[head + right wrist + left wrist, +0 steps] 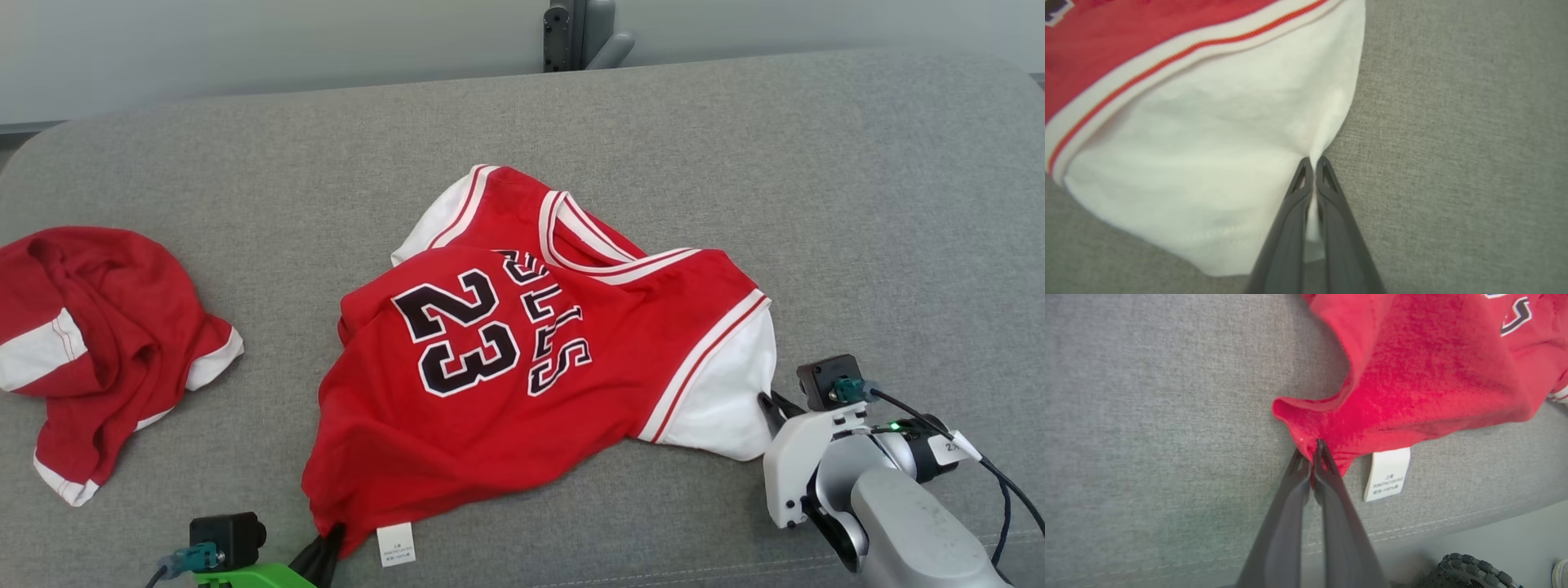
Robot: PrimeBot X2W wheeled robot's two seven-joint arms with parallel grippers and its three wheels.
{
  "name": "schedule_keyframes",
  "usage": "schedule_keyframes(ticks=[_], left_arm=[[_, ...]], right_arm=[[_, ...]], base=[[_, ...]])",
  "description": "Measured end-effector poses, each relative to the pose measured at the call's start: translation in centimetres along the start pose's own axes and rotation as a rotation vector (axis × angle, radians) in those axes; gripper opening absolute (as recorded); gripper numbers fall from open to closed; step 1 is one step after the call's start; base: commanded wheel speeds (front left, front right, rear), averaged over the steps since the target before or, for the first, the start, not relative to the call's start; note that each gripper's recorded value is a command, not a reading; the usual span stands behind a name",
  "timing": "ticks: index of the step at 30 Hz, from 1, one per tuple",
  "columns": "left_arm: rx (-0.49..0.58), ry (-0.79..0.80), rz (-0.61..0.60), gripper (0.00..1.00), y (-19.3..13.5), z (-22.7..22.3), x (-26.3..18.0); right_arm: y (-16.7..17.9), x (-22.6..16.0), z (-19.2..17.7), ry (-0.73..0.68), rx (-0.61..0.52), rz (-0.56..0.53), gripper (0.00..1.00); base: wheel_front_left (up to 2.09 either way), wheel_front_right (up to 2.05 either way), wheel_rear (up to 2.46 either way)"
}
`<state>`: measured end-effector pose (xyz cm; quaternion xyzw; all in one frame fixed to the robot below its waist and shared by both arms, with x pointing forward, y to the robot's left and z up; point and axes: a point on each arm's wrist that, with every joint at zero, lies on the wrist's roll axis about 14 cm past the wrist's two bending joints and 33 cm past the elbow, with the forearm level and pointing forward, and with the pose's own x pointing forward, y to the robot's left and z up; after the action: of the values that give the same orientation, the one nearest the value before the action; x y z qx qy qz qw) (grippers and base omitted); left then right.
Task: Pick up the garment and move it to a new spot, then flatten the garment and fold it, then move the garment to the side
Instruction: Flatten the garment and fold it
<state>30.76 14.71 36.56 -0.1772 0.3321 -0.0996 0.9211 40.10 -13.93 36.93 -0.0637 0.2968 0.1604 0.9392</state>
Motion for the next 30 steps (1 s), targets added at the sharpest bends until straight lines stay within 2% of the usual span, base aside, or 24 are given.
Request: schedule_keyframes(ticks=[3, 6, 9, 13, 14, 23, 27, 30], left_arm=[[-0.009, -0.029, -0.018, 0.00, -0.5, 0.7, -0.4], [-0.060, -0.111, -0.065, 0.00, -1.7, 2.9, -0.9], [-0.063, -0.228, -0.123, 0.00, -3.1, 6.7, -2.0], [-0.030, -0.363, -0.202, 0.00, -5.1, 12.0, -3.8], [0.000, -0.434, -0.247, 0.00, -6.3, 15.0, -4.9], [0.121, -0.707, -0.441, 0.00, -11.8, 26.1, -10.6], [0.163, -0.744, -0.500, 0.00, -13.6, 29.1, -11.6], [0.228, -0.749, -0.502, 0.00, -14.3, 31.1, -11.1]], right_arm=[[0.1, -0.3, 0.7, -0.035, 0.056, 0.008, 0.00], [0.4, -0.9, 2.5, -0.111, 0.148, 0.029, 0.00], [0.3, -2.1, 7.1, -0.263, 0.261, 0.067, 0.00], [-2.2, -5.2, 13.6, -0.471, 0.335, 0.091, 0.00], [-3.5, -7.3, 16.5, -0.574, 0.356, 0.096, 0.00], [-6.9, -17.2, 26.3, -0.959, 0.352, 0.106, 0.00], [-7.8, -20.7, 29.9, -1.093, 0.330, 0.114, 0.00], [-9.0, -21.5, 31.7, -1.123, 0.289, 0.077, 0.00]], base=[[0.00, 0.00, 0.00], [0.00, 0.00, 0.00], [0.00, 0.00, 0.00], [0.00, 0.00, 0.00], [0.00, 0.00, 0.00], [0.00, 0.00, 0.00], [0.00, 0.00, 0.00], [0.00, 0.00, 0.00]])
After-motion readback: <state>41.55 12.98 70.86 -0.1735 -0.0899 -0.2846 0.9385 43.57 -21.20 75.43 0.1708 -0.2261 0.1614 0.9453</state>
